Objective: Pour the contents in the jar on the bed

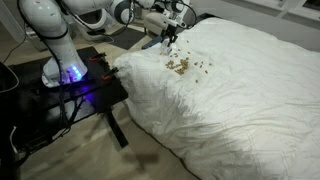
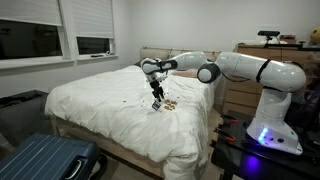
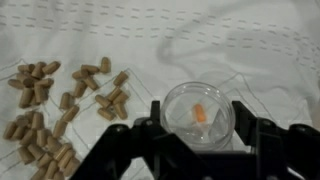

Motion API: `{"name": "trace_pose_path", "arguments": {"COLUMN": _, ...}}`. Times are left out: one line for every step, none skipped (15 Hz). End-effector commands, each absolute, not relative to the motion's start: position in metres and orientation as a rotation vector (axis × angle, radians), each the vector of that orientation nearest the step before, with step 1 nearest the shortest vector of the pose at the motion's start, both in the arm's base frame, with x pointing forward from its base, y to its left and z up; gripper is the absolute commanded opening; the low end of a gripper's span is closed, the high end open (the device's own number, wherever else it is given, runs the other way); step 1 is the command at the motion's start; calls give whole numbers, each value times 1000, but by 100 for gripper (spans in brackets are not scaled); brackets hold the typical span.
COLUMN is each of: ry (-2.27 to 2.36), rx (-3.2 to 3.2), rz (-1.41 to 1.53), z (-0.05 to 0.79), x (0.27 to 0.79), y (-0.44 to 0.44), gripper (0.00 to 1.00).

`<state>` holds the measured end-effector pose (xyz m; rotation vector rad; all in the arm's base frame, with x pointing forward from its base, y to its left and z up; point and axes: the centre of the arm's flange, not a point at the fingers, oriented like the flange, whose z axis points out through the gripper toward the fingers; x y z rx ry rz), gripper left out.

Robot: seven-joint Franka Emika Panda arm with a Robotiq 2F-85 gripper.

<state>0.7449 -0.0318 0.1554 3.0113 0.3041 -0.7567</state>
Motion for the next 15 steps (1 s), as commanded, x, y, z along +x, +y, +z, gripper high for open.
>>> {"name": "trace_pose_path", "arguments": {"ry": 311, "rx": 3023, "rz": -872, "z": 202, "x": 679, "y": -28, "gripper": 45}}
{"name": "trace_pose_path", "arguments": {"ry": 305, "rx": 3020, "rz": -909, "z": 211, "x": 676, "y": -28, "gripper": 45}}
{"name": "trace_pose_path", "arguments": {"ry": 295, "rx": 3019, "rz": -961, "z": 219, "x": 672, "y": -28, "gripper": 45}}
{"name": "trace_pose_path", "arguments": {"ry": 290, "rx": 3011, "rz": -1009, "z": 227, "x": 666, "y": -28, "gripper": 45}}
{"name": "trace_pose_path", "arguments": {"ry": 287, "rx": 2998, "rz": -1069, "z": 233, "x": 660, "y": -28, "gripper": 45}}
{"name": "trace_pose_path", "arguments": {"ry": 282, "rx": 2987, "rz": -1119, "z": 238, "x": 654, "y": -28, "gripper": 45}}
{"name": "trace_pose_path", "arguments": {"ry": 279, "rx": 2976, "rz": -1186, "z": 243, "x": 648, "y": -29, "gripper": 45}}
{"name": "trace_pose_path", "arguments": {"ry": 276, "rx": 2960, "rz": -1242, "z": 249, "x": 642, "y": -31, "gripper": 45}}
{"name": "trace_pose_path", "arguments": {"ry": 273, "rx": 2947, "rz": -1285, "z": 253, "x": 636, "y": -32, "gripper": 45}}
{"name": "trace_pose_path", "arguments": {"ry": 270, "rx": 2937, "rz": -1312, "z": 256, "x": 630, "y": -34, "gripper": 45}}
{"name": "trace_pose_path", "arguments": {"ry": 267, "rx": 2933, "rz": -1321, "z": 259, "x": 626, "y": -36, "gripper": 45}}
{"name": "trace_pose_path", "arguments": {"ry": 270, "rx": 2930, "rz": -1328, "z": 262, "x": 623, "y": -38, "gripper": 45}}
{"name": "trace_pose_path", "arguments": {"ry": 297, "rx": 2936, "rz": -1284, "z": 268, "x": 622, "y": -40, "gripper": 45}}
{"name": "trace_pose_path", "arguments": {"ry": 268, "rx": 2917, "rz": -1313, "z": 252, "x": 694, "y": -38, "gripper": 70}}
{"name": "trace_pose_path", "arguments": {"ry": 280, "rx": 2922, "rz": -1307, "z": 255, "x": 694, "y": -40, "gripper": 70}}
